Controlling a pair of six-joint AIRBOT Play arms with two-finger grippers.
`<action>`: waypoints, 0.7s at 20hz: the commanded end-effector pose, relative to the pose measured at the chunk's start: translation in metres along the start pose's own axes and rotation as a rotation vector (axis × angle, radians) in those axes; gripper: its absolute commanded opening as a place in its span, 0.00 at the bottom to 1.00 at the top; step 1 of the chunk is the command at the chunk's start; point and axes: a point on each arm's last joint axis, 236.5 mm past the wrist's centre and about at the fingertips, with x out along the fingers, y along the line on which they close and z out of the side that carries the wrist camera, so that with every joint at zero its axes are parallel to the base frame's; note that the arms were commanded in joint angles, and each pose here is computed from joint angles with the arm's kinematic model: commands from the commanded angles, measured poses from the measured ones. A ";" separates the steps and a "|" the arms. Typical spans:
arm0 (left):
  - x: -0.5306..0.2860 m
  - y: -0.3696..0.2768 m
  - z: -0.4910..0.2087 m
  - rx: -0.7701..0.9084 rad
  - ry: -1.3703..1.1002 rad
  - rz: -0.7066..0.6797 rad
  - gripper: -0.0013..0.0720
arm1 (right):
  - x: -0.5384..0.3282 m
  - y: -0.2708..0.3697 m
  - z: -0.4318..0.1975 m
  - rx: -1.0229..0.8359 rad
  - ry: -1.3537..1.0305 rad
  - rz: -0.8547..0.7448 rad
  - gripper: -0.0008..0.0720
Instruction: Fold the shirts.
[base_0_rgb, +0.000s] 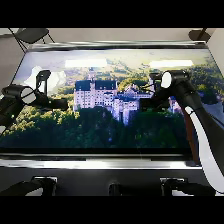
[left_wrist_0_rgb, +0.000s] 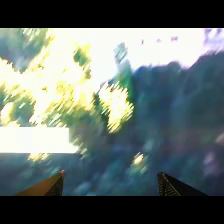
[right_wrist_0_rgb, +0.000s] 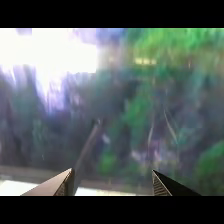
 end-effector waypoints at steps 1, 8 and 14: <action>-0.007 -0.012 0.045 -0.111 -0.176 -0.071 1.00 | -0.001 0.004 0.027 -0.003 -0.113 0.015 0.80; -0.073 0.216 0.122 -1.187 -0.575 -0.133 1.00 | -0.001 -0.002 0.026 -0.011 -0.110 -0.008 0.80; -0.003 0.309 0.007 -1.361 -0.271 0.053 1.00 | -0.001 0.001 0.028 -0.009 -0.117 0.002 0.80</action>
